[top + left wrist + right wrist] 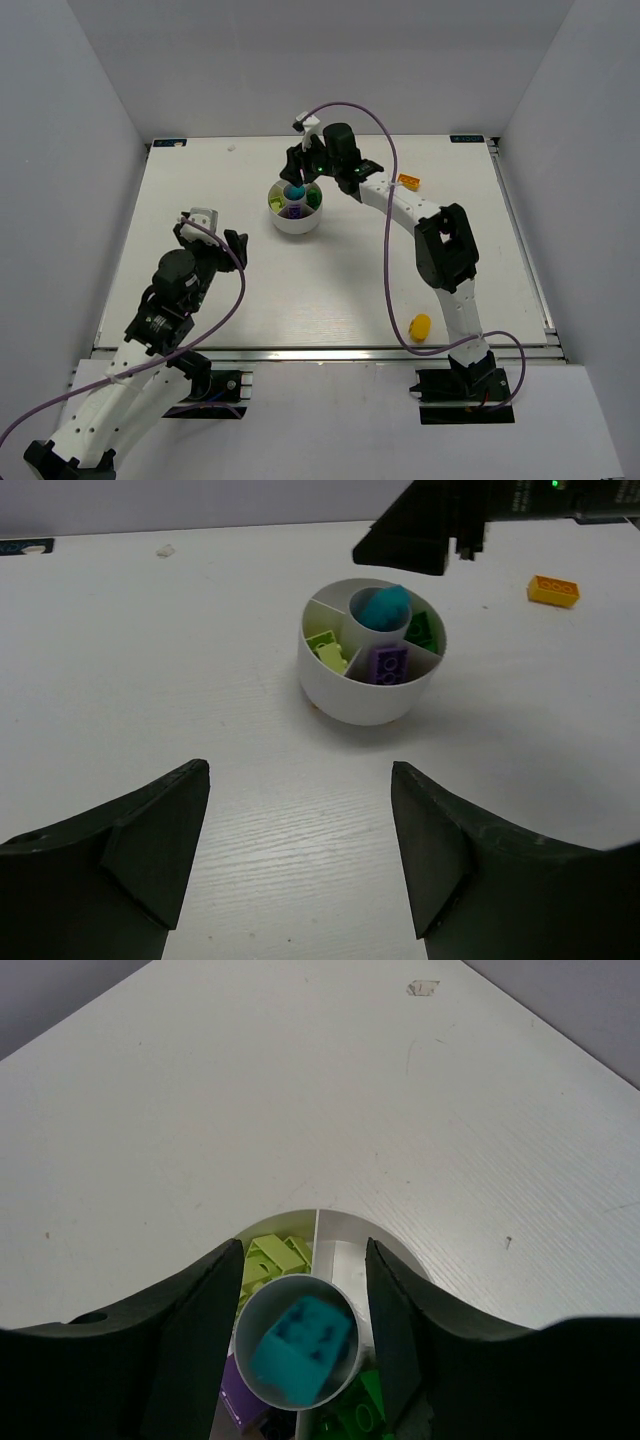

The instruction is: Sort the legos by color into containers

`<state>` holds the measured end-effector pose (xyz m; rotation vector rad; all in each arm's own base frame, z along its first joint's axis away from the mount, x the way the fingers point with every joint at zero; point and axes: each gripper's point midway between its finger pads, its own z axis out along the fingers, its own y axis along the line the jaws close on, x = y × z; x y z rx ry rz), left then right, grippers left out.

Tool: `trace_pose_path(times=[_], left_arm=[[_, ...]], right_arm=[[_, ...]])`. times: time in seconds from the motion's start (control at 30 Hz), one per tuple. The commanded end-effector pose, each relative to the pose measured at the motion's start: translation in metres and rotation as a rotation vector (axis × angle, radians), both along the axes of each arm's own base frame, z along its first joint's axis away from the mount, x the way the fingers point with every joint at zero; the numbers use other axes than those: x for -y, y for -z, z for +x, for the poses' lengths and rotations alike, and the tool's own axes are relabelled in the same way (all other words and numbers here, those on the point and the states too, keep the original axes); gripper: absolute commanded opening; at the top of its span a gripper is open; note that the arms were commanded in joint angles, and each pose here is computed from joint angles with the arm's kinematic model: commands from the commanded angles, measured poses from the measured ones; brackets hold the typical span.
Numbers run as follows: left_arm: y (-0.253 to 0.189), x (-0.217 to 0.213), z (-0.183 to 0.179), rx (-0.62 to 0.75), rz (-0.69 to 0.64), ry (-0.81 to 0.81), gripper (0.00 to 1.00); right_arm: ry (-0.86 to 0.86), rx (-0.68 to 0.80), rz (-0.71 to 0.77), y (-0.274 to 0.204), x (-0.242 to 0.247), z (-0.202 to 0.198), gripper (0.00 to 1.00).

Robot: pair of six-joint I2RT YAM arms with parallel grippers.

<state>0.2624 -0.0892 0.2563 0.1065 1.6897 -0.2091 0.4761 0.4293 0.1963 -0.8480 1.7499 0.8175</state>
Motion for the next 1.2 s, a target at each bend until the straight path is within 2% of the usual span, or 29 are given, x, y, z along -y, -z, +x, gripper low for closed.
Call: trace_pose_path(times=[0.0, 0.07, 0.1, 0.13, 0.17, 0.2, 0.23, 0.27, 0.33, 0.37, 0.4, 0.43, 0.47, 0.5, 0.53, 0.57, 0.6, 0.67, 0.7, 0.77, 0.83, 0.87, 0.9, 0.93, 0.97, 1.07, 1.1, 1.17], left_arm=[[-0.002, 0.022, -0.004, 0.016, -0.013, 0.127, 0.82], [0.001, 0.034, -0.006, 0.006, -0.021, 0.193, 0.78], [0.000, 0.039, -0.007, 0.008, -0.031, 0.219, 0.61], [0.000, 0.045, -0.008, 0.004, -0.043, 0.245, 0.49], [0.004, 0.061, -0.012, -0.022, -0.074, 0.326, 0.36], [0.002, 0.070, -0.013, -0.020, -0.097, 0.373, 0.25], [0.002, 0.081, -0.014, -0.038, -0.130, 0.418, 0.12], [0.010, 0.100, -0.016, -0.096, -0.145, 0.509, 0.07], [0.016, 0.125, -0.016, -0.176, -0.175, 0.605, 0.02], [0.025, 0.146, -0.011, -0.275, -0.211, 0.659, 0.04], [0.026, 0.164, -0.021, -0.336, -0.246, 0.768, 0.07], [0.030, 0.176, -0.022, -0.386, -0.262, 0.804, 0.20], [0.032, 0.193, -0.029, -0.432, -0.280, 0.856, 0.28], [0.037, 0.208, -0.025, -0.474, -0.277, 0.877, 0.37], [0.040, 0.218, -0.026, -0.500, -0.275, 0.874, 0.55], [0.043, 0.228, -0.026, -0.519, -0.268, 0.868, 0.61], [0.053, 0.243, -0.039, -0.579, -0.241, 0.881, 0.66], [0.061, 0.268, -0.034, -0.636, -0.227, 0.827, 0.72], [0.068, 0.283, -0.050, -0.678, -0.198, 0.836, 0.73], [0.083, 0.306, -0.046, -0.722, -0.168, 0.748, 0.74], [0.086, 0.330, -0.062, -0.746, -0.118, 0.727, 0.75], [0.106, 0.336, -0.057, -0.762, -0.079, 0.651, 0.75], [0.116, 0.339, -0.064, -0.794, -0.042, 0.623, 0.75], [0.122, 0.348, -0.073, -0.788, -0.005, 0.603, 0.74], [0.130, 0.358, -0.069, -0.782, 0.022, 0.551, 0.74], [0.147, 0.391, -0.084, -0.772, 0.078, 0.507, 0.74], [0.154, 0.388, -0.083, -0.759, 0.134, 0.452, 0.74], [0.150, 0.403, -0.090, -0.742, 0.153, 0.430, 0.75]], right_arm=[[0.000, 0.030, 0.056, -0.023, -0.006, 0.002, 0.59], [0.004, 0.037, 0.057, -0.029, -0.005, 0.000, 0.59], [0.011, 0.042, 0.057, -0.033, -0.003, 0.001, 0.57], [0.020, 0.038, 0.044, -0.033, 0.003, 0.000, 0.54], [0.044, 0.076, 0.048, -0.055, 0.012, -0.001, 0.50], [0.065, 0.100, 0.035, -0.065, 0.019, -0.003, 0.36], [0.086, 0.123, -0.044, -0.052, 0.036, -0.004, 0.21], [0.178, 0.183, -0.056, -0.081, 0.060, -0.005, 0.00], [0.280, 0.184, -0.074, -0.086, 0.094, -0.009, 0.00], [0.272, 0.146, -0.080, -0.081, 0.117, -0.028, 0.00], [0.261, 0.099, -0.085, -0.075, 0.137, -0.035, 0.00], [0.237, 0.056, -0.076, -0.070, 0.147, -0.048, 0.00], [0.175, -0.007, -0.043, -0.078, 0.155, -0.076, 0.00], [0.208, -0.088, -0.037, -0.063, 0.182, -0.081, 0.08], [0.202, -0.127, -0.027, -0.060, 0.192, -0.092, 0.21], [0.195, -0.129, 0.009, -0.075, 0.209, -0.106, 0.36], [0.199, -0.196, -0.008, -0.059, 0.221, -0.121, 0.68], [0.261, -0.201, -0.001, -0.067, 0.253, -0.131, 0.81], [0.282, -0.239, -0.009, -0.062, 0.262, -0.140, 0.84], [0.385, -0.259, 0.001, -0.060, 0.294, -0.144, 0.84], [0.462, -0.312, 0.014, -0.051, 0.315, -0.149, 0.83], [0.527, -0.315, 0.023, -0.052, 0.331, -0.148, 0.82], [0.544, -0.337, 0.033, -0.051, 0.333, -0.149, 0.79], [0.618, -0.363, 0.046, -0.047, 0.355, -0.147, 0.76], [0.648, -0.377, 0.065, -0.045, 0.366, -0.145, 0.59], [0.724, -0.386, 0.171, -0.049, 0.400, -0.139, 0.24], [0.727, -0.383, 0.188, -0.053, 0.404, -0.138, 0.22], [0.765, -0.377, 0.199, -0.057, 0.421, -0.138, 0.22]])
